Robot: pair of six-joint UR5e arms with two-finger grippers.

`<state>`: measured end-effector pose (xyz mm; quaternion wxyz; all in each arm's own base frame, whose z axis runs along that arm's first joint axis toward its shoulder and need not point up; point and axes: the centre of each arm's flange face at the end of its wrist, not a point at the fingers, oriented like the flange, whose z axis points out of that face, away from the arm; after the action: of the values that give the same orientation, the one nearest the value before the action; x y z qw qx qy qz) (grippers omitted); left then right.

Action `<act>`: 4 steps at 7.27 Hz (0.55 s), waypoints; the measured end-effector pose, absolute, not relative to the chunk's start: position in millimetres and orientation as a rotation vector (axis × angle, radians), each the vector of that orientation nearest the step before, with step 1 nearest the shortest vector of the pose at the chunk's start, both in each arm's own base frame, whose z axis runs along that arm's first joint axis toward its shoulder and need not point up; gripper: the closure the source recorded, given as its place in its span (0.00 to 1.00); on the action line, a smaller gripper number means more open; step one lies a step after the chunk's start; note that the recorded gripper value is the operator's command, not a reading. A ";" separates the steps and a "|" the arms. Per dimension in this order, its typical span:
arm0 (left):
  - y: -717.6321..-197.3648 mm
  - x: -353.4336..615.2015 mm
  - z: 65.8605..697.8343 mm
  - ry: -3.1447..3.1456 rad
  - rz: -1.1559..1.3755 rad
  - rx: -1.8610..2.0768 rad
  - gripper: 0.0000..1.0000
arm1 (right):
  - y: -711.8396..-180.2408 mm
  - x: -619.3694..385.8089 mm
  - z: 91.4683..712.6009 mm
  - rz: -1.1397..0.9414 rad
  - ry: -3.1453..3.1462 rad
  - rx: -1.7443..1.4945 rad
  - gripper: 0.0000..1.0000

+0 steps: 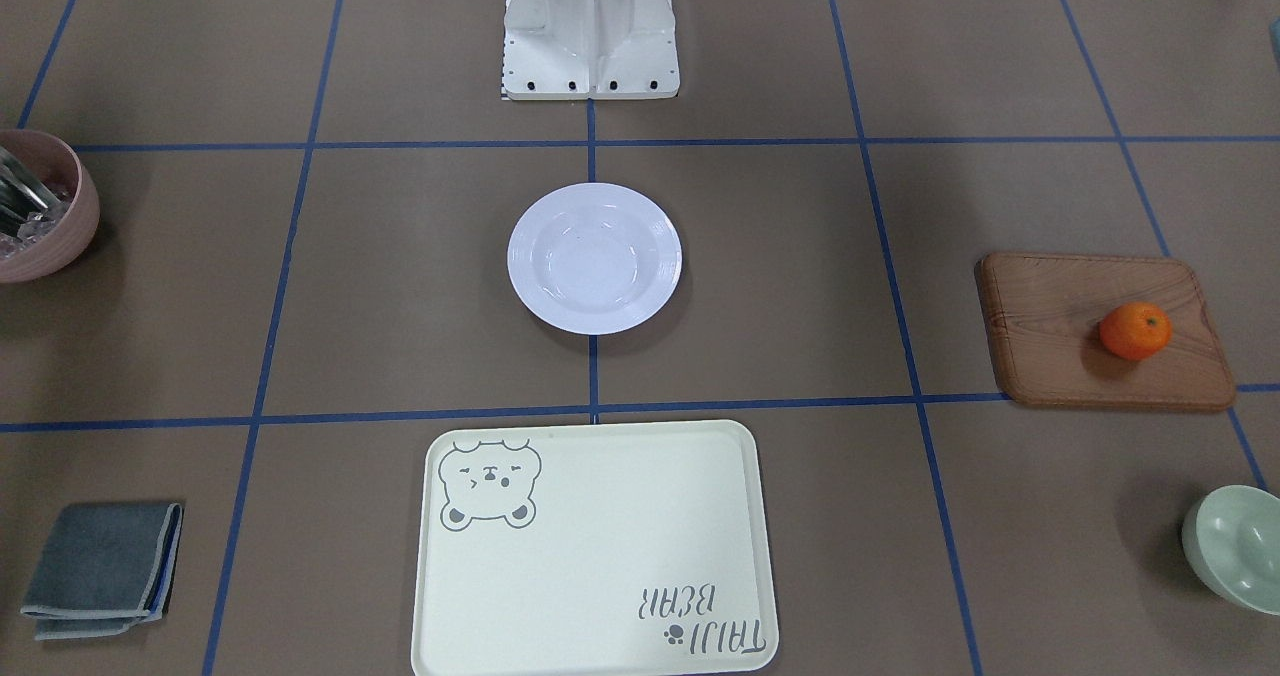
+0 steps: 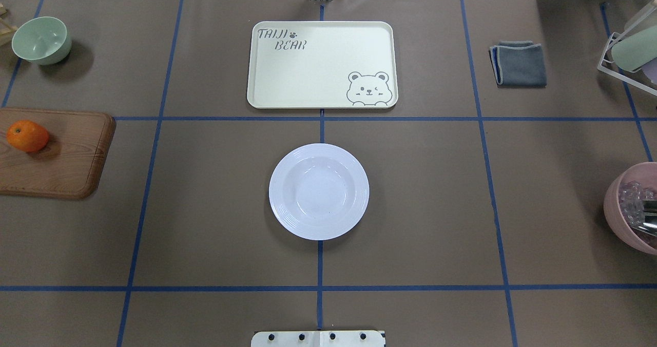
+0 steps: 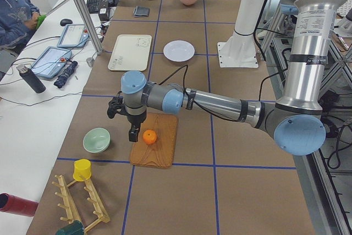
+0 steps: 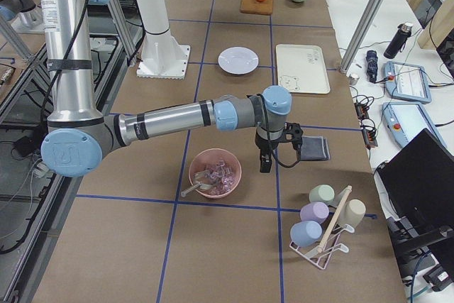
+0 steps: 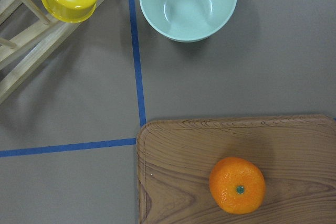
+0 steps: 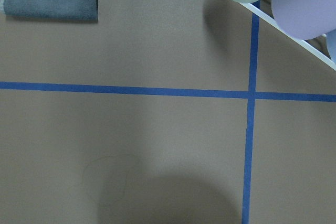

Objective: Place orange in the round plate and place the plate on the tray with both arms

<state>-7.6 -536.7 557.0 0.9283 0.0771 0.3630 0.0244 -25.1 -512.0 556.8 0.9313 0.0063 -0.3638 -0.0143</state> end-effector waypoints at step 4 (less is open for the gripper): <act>-534.7 -4.8 555.5 0.747 0.047 0.160 0.01 | -513.1 -25.6 554.2 -0.028 -0.748 0.016 0.00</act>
<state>-4.8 -534.7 555.5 0.9277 0.0782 0.3644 0.0227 -25.6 -513.1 554.2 0.9307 0.0076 -0.3655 -0.0138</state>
